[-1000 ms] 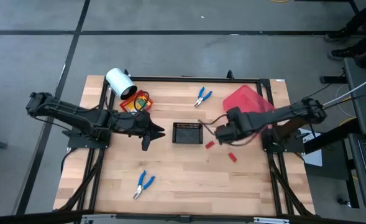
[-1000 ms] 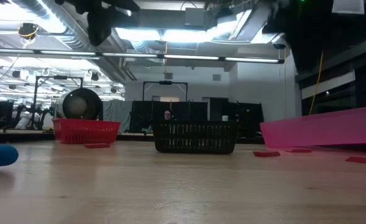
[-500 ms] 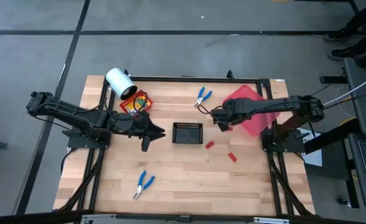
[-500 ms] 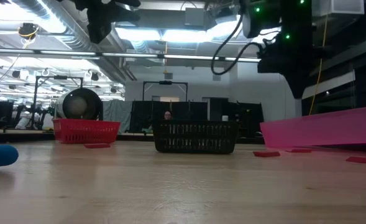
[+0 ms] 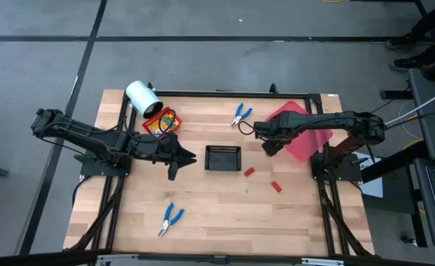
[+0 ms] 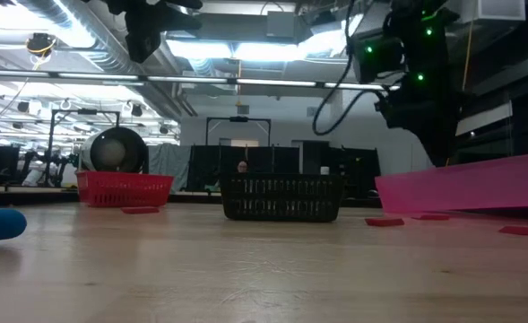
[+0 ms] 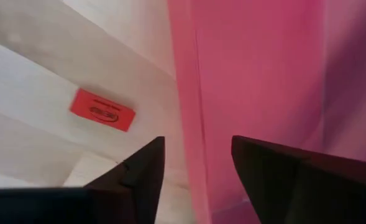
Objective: Pick & Place School Supplies
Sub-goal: Adjust the pink bin
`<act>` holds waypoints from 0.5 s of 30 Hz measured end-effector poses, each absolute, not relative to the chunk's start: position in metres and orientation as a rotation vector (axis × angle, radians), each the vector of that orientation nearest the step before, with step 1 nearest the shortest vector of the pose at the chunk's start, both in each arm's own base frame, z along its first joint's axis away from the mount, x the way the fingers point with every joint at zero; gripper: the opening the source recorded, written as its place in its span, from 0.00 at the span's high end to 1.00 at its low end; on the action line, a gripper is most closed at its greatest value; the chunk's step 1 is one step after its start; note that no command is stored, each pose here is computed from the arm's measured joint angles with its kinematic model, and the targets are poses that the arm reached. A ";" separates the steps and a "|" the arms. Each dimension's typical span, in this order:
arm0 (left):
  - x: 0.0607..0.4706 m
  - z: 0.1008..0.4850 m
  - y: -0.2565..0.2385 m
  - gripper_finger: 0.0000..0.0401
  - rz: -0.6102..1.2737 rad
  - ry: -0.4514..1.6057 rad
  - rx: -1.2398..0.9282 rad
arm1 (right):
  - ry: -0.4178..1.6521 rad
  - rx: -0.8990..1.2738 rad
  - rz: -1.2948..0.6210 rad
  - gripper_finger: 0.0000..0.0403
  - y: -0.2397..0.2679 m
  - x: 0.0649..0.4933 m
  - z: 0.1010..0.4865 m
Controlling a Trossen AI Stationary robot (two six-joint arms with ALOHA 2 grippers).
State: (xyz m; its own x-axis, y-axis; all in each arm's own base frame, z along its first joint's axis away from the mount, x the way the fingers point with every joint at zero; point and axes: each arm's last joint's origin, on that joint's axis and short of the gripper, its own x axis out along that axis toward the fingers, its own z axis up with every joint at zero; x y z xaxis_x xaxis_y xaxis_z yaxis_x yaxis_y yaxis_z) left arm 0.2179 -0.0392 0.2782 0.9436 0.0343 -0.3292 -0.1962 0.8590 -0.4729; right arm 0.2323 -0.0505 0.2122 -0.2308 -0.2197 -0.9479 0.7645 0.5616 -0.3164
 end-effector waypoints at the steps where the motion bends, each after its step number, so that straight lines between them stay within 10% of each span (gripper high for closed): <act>1: 0.218 0.278 -0.039 0.74 0.124 0.319 -0.525 | 1.552 0.486 -0.983 0.51 -0.051 0.231 0.210; 7: 0.217 0.278 -0.039 0.74 0.124 0.323 -0.522 | 1.593 0.547 -1.011 0.58 -0.051 0.222 0.196; 15: 0.217 0.278 -0.039 0.75 0.124 0.323 -0.521 | 1.463 0.629 -0.989 0.96 -0.053 0.234 0.193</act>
